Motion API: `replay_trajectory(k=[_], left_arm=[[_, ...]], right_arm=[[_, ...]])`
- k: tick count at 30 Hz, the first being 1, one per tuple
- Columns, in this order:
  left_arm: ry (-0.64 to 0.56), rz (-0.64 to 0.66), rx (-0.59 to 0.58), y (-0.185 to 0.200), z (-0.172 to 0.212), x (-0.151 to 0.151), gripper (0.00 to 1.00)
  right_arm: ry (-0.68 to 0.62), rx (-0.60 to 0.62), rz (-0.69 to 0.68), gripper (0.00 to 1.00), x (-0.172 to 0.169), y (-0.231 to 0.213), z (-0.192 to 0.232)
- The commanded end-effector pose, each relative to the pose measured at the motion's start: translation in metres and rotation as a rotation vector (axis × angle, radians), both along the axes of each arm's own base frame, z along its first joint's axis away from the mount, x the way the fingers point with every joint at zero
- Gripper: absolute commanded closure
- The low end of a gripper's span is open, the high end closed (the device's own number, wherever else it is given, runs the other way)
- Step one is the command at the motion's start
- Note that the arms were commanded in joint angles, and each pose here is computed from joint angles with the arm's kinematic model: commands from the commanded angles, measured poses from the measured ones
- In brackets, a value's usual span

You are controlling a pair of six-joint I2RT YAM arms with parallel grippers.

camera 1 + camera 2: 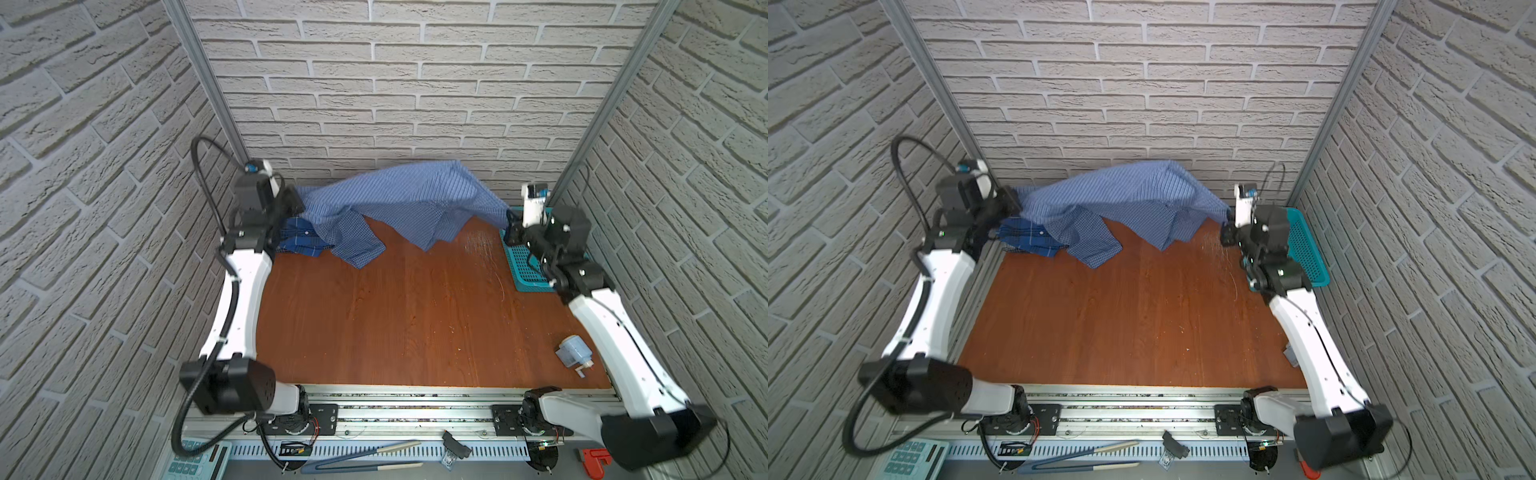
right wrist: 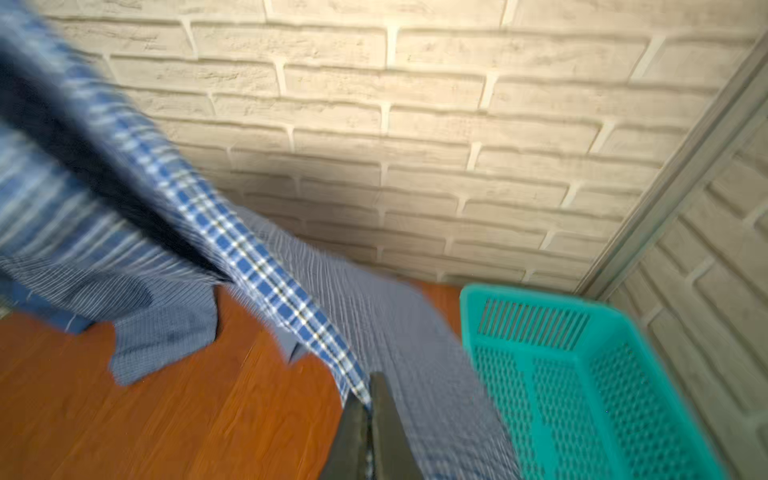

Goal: Fold and stack the long sleeve shirts
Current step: 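Lift the shirt again with both grippers toward the far wall, then lay the checked shirt flat with both grippers and release it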

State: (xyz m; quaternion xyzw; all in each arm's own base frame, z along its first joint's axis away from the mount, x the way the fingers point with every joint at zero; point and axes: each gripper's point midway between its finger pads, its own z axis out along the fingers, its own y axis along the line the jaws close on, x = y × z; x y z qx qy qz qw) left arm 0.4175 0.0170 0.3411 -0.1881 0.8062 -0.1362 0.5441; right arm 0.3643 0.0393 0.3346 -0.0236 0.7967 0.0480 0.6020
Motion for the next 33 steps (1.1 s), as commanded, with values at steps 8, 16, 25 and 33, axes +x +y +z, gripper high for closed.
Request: replay_trajectory(k=[8, 16, 25, 33], left_arm=[[0.284, -0.009, -0.053, -0.015, -0.162, -0.017, 1.0], [0.282, -0.033, 0.005, -0.027, -0.152, 0.009, 1.0], [0.405, 0.051, 0.13, -0.005, -0.16, 0.002, 0.26], [0.298, -0.084, 0.246, -0.051, -0.095, -0.047, 0.02]], right_arm=[[0.493, 0.172, -0.217, 0.93, -0.047, -0.019, -0.186], [0.573, 0.161, -0.146, 0.85, -0.024, -0.002, -0.176], [0.76, 0.291, 0.104, 0.47, -0.161, 0.105, -0.267], [0.849, 0.209, 0.011, 0.45, -0.145, 0.114, -0.303]])
